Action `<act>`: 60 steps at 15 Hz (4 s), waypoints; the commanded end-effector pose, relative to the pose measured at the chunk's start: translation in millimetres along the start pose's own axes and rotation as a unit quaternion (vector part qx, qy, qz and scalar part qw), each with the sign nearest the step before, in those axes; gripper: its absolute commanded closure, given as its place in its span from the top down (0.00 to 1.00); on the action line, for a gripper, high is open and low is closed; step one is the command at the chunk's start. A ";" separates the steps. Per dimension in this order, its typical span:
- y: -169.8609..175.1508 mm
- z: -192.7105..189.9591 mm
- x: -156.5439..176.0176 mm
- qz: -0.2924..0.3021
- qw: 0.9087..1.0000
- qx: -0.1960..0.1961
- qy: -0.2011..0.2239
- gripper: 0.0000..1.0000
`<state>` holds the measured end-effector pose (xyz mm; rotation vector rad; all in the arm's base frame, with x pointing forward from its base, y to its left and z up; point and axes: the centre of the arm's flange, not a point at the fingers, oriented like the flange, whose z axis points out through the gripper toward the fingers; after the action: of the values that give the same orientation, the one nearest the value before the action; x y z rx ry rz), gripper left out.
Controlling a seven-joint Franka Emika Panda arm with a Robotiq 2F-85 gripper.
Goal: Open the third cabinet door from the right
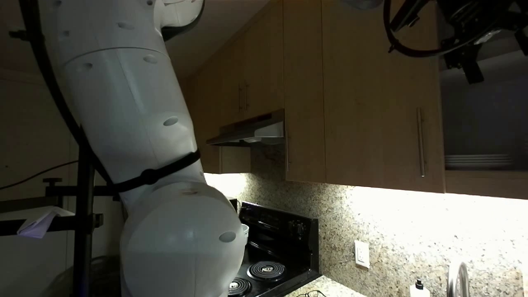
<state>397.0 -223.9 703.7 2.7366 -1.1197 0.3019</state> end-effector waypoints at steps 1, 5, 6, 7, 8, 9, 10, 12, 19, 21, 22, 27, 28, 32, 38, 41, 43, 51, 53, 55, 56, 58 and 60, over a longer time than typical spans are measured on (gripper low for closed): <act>23.9 9.5 -10.3 0.019 1.000 0.016 -0.011 1.00; 38.2 11.9 -9.2 0.036 0.999 0.018 -0.014 1.00; 41.0 11.0 -8.5 0.040 0.999 0.019 -0.015 1.00; 44.4 10.3 -7.4 0.044 0.999 0.020 -0.016 1.00; 48.7 9.6 -5.9 0.050 0.998 0.021 -0.016 1.00; 52.9 9.5 -4.8 0.055 0.998 0.021 -0.016 1.00; 58.1 9.4 -2.9 0.060 0.998 0.024 -0.017 1.00; 67.5 11.0 0.3 0.071 0.997 0.029 -0.020 1.00; 99.1 14.1 -0.9 0.103 0.993 0.054 -0.023 1.00; 104.3 11.5 -4.2 0.107 0.993 0.052 -0.019 1.00; 106.5 10.3 -5.2 0.107 0.993 0.054 -0.019 1.00; 117.0 4.4 -8.9 0.110 0.992 0.062 -0.017 1.00; 120.5 4.0 -8.9 0.107 0.992 0.066 -0.019 1.00; 137.4 3.2 -8.6 0.117 0.990 0.075 -0.025 1.00; 171.9 5.9 -9.1 0.128 0.987 0.091 -0.032 1.00; 184.9 4.5 -15.4 0.130 0.986 0.101 -0.032 1.00; 188.9 0.4 -27.5 0.127 0.986 0.100 -0.035 1.00; 154.1 -11.9 -96.1 0.064 0.992 0.083 -0.072 1.00; 140.3 -17.6 -112.8 0.053 0.993 0.079 -0.065 1.00; 125.5 -22.8 -128.5 0.040 0.995 0.076 -0.055 1.00; 117.7 -25.4 -135.7 0.034 0.995 0.074 -0.050 1.00; 102.8 -30.9 -146.5 0.019 0.997 0.071 -0.038 1.00; 86.2 -37.3 -150.2 -0.005 0.997 0.067 -0.031 1.00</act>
<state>224.2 -199.1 714.9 2.9081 -1.1948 0.2888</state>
